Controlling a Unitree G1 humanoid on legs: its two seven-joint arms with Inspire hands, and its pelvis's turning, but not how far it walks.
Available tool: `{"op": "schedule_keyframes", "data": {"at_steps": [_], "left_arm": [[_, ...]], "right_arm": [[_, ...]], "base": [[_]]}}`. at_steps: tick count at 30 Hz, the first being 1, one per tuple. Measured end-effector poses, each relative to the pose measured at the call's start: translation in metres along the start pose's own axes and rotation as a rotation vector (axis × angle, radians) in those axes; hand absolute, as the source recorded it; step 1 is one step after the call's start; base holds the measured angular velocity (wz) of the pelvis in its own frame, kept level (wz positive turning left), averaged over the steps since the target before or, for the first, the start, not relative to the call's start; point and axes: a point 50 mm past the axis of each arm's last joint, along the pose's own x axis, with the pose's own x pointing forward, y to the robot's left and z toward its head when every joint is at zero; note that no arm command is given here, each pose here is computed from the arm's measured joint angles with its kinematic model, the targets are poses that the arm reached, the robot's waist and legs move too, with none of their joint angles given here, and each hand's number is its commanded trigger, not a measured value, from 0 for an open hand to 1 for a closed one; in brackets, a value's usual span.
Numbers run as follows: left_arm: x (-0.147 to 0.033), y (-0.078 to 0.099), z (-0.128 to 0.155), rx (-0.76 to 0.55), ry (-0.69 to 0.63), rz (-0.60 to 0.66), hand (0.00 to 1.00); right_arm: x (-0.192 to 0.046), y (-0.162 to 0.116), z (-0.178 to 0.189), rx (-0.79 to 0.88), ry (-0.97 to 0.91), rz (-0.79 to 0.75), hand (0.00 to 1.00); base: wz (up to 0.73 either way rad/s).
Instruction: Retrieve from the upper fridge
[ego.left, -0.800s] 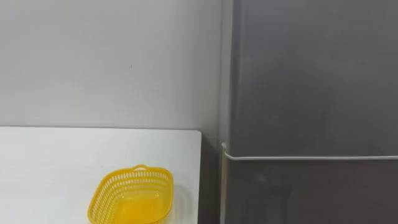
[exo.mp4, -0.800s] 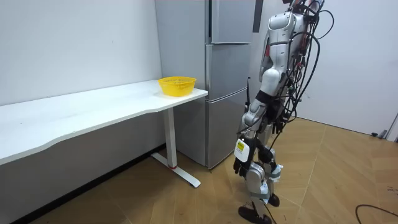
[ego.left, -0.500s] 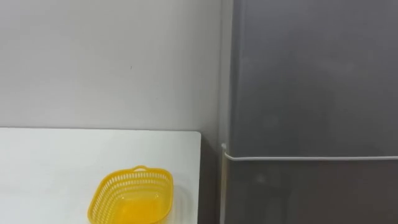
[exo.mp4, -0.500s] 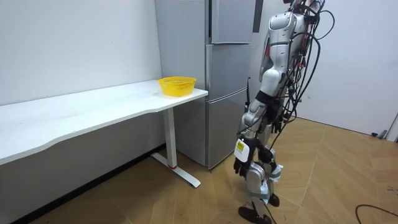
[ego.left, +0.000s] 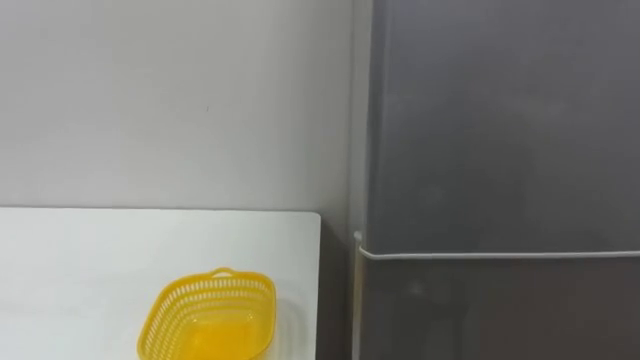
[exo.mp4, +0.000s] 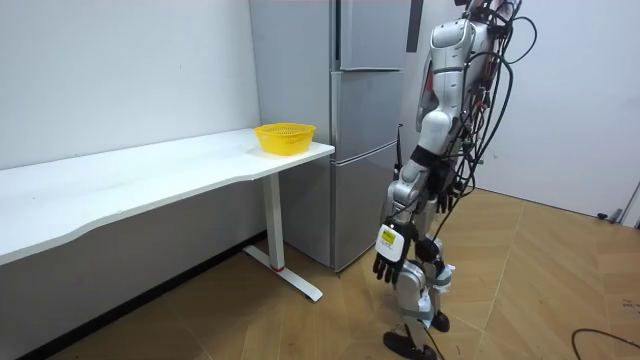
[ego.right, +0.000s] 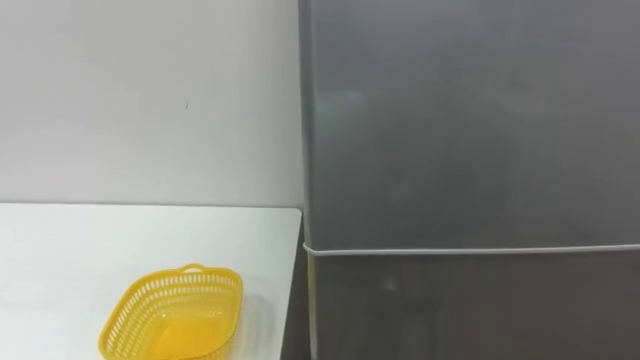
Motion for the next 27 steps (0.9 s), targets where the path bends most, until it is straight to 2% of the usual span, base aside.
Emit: {"op": "schedule_keyframes", "data": {"at_steps": [7,10,12,16,19,22,27], "left_arm": [[-0.001,0.012,0.003,-0.174,-0.028,0.109,0.0],[-0.003,0.022,0.009,-0.33,-0.068,0.174,0.0],[-0.006,0.035,0.018,-0.484,-0.128,0.242,0.0],[-0.017,0.056,0.04,-0.689,-0.282,0.353,0.0],[-0.024,0.063,0.053,-0.779,-0.361,0.412,0.0],[-0.039,0.073,0.073,-0.848,-0.468,0.486,0.0],[-0.088,0.102,0.114,-0.954,-0.771,0.687,0.0]], "right_arm": [[0.0,-0.004,0.0,0.049,-0.002,-0.046,0.0],[0.0,-0.006,0.001,0.066,-0.009,-0.064,0.0],[0.0,-0.007,0.001,0.081,-0.02,-0.077,0.0],[-0.001,-0.01,-0.001,0.134,-0.044,-0.097,0.0],[-0.001,-0.012,-0.002,0.146,-0.053,-0.122,0.0],[-0.001,-0.013,-0.002,0.158,-0.061,-0.136,0.0],[-0.003,-0.02,0.011,0.181,-0.133,-0.171,0.0]], "base": [[0.02],[0.0],[0.0],[0.0],[0.0],[0.02],[-0.01]]}}
